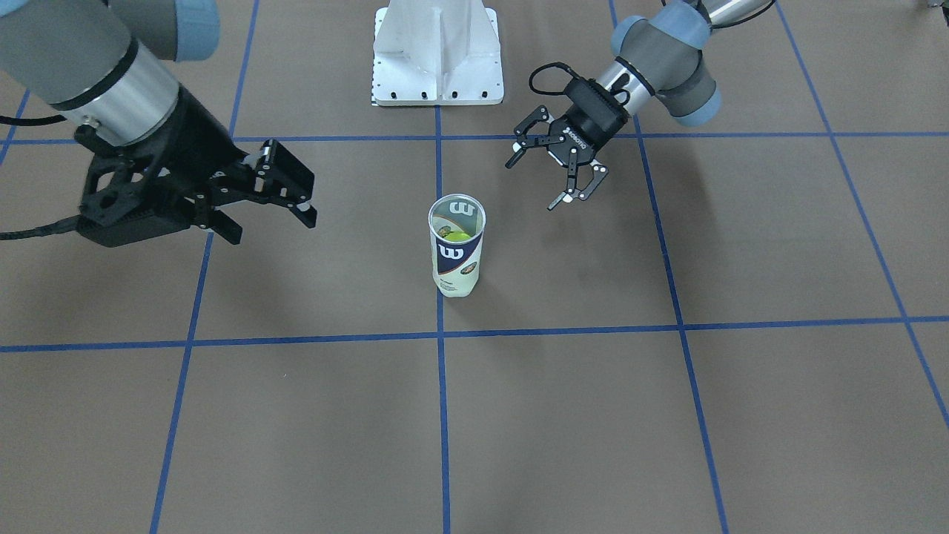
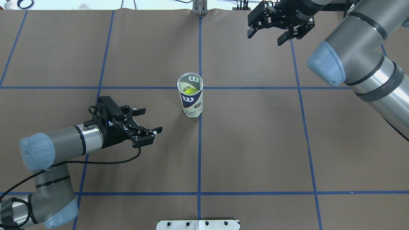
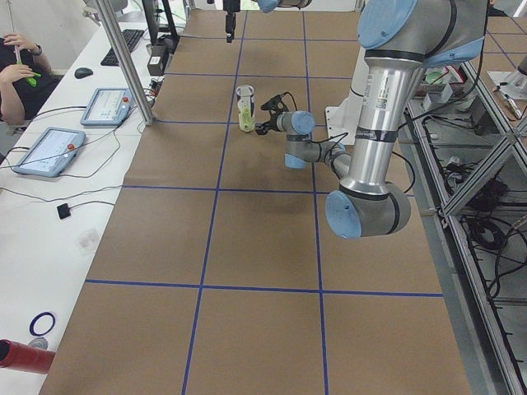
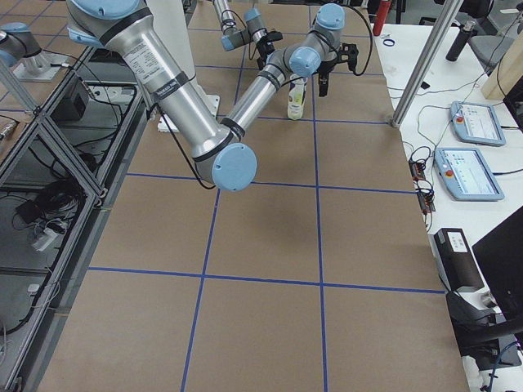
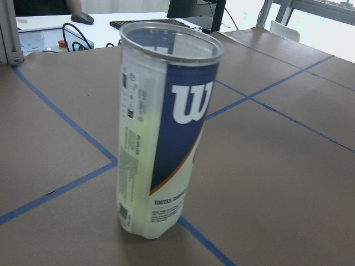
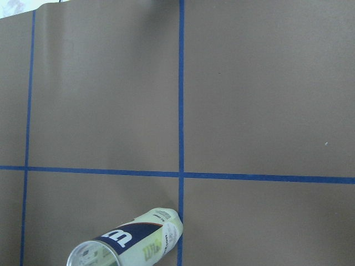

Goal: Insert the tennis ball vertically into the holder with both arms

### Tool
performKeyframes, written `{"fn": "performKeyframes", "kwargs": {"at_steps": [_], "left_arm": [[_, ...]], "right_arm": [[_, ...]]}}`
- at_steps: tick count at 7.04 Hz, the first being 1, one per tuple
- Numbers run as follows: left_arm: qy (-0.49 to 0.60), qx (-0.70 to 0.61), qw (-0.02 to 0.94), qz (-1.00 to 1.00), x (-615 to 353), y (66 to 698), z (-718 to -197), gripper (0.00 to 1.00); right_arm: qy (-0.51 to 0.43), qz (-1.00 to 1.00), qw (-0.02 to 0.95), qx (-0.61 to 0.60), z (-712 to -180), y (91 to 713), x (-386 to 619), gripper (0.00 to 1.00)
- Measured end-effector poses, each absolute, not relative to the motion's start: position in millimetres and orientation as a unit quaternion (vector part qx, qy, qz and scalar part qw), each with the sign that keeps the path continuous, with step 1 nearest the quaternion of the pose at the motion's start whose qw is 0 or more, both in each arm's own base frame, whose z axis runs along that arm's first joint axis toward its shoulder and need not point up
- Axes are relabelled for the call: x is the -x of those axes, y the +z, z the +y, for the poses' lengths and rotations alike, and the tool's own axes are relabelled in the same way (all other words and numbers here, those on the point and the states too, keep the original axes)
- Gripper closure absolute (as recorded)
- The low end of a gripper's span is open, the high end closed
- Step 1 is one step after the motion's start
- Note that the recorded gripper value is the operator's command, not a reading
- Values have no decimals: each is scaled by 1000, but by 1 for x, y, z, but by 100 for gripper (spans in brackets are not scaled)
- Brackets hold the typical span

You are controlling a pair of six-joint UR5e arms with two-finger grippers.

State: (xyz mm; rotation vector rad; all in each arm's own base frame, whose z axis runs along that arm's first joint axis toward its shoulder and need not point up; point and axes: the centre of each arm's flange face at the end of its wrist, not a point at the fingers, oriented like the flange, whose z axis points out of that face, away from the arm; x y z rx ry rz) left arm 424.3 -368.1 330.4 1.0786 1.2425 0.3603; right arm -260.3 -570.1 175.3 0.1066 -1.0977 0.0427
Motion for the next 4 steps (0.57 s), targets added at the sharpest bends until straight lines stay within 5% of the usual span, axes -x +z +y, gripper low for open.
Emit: {"fn": "performKeyframes", "kwargs": {"at_steps": [4], "left_arm": [[166, -325, 796, 483, -251, 373, -521, 1]], "right_arm": [[-64, -455, 885, -77, -595, 341, 166, 0]]}}
